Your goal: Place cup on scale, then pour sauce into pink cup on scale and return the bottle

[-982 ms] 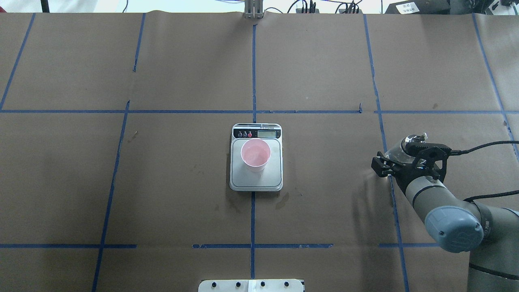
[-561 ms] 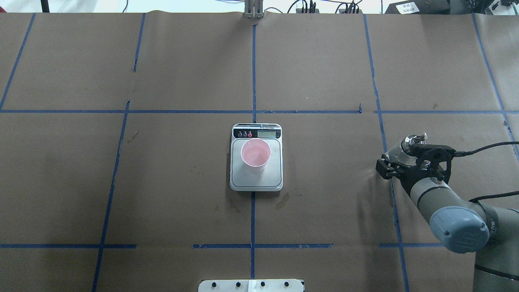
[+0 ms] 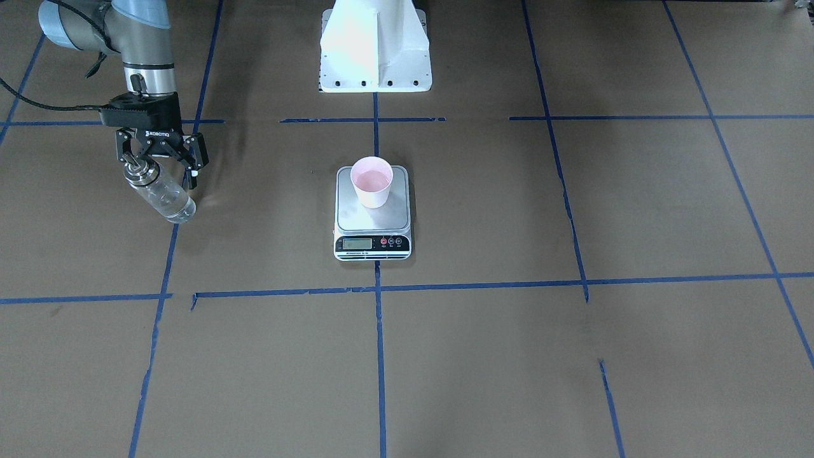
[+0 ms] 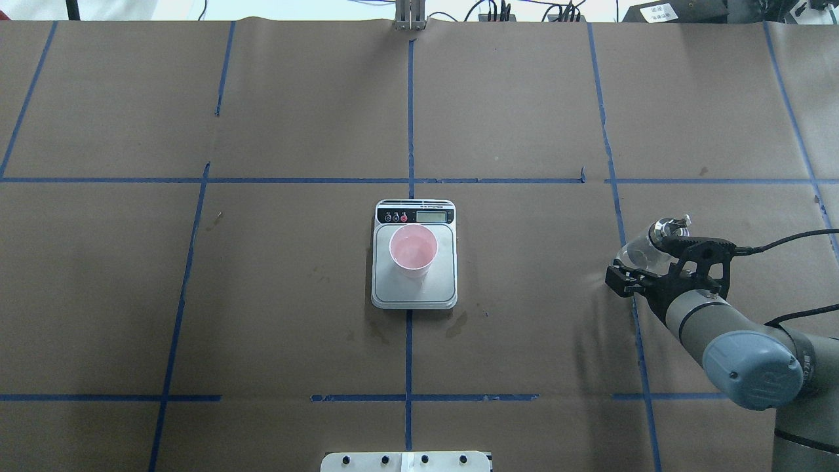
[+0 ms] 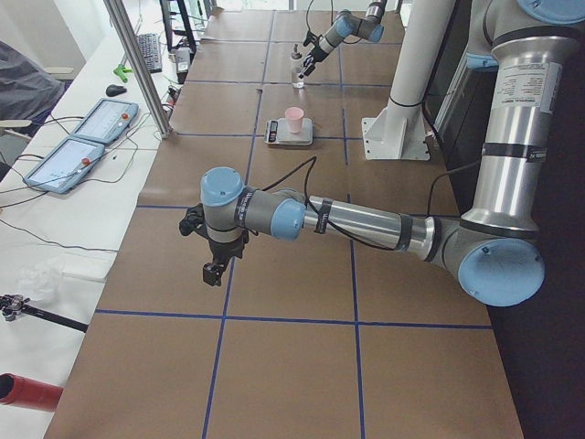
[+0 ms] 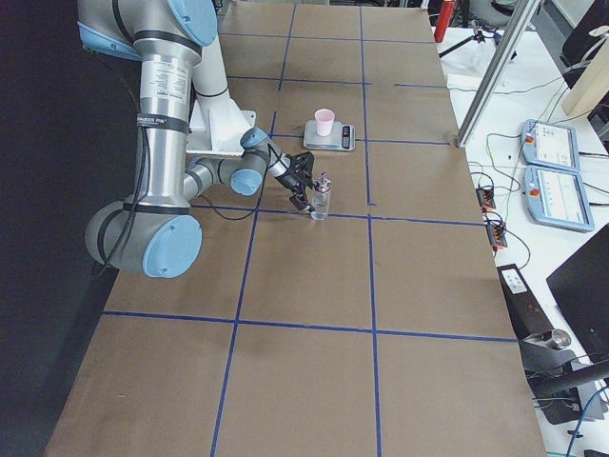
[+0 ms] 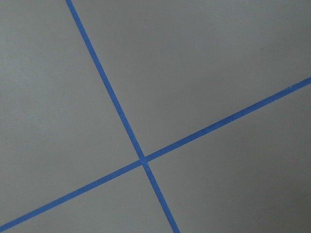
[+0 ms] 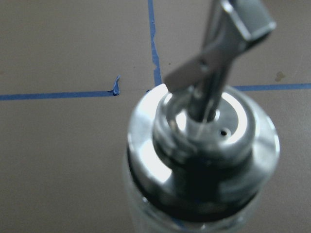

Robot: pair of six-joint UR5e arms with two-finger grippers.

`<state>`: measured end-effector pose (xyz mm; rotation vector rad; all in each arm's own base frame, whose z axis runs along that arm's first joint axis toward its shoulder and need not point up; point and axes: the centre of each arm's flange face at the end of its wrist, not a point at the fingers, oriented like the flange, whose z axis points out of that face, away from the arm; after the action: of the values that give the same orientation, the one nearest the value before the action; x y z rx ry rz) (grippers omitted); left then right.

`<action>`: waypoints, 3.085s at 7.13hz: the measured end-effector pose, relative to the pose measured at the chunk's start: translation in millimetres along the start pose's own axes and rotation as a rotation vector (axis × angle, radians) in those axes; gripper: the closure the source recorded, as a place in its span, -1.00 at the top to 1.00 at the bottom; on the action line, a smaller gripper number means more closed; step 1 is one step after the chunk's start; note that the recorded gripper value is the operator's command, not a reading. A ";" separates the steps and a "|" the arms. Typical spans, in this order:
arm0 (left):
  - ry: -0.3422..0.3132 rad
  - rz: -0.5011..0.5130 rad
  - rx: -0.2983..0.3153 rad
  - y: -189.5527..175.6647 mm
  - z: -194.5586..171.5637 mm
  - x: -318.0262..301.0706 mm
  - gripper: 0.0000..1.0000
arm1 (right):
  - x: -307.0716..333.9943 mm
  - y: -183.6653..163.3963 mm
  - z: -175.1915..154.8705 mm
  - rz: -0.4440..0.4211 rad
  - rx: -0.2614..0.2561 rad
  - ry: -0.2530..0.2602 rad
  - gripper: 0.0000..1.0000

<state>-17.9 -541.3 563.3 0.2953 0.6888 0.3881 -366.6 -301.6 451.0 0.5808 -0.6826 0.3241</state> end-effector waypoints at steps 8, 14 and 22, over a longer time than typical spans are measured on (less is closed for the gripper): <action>0.000 0.003 0.002 -0.4 -1.1 0.9 1.00 | 8.8 -73.2 -109.5 0.146 -0.606 0.012 1.00; -0.001 0.006 0.007 -2.1 -3.3 2.5 1.00 | 126.4 -232.7 -80.9 0.009 -0.591 -0.191 1.00; 0.003 -0.005 -0.007 5.4 3.0 -1.3 1.00 | 410.2 -260.2 10.5 -0.397 -0.583 -0.171 1.00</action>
<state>-18.2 -537.5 568.3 0.2866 0.6907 0.3859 49.8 -476.4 630.2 0.1744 -0.7657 -0.2960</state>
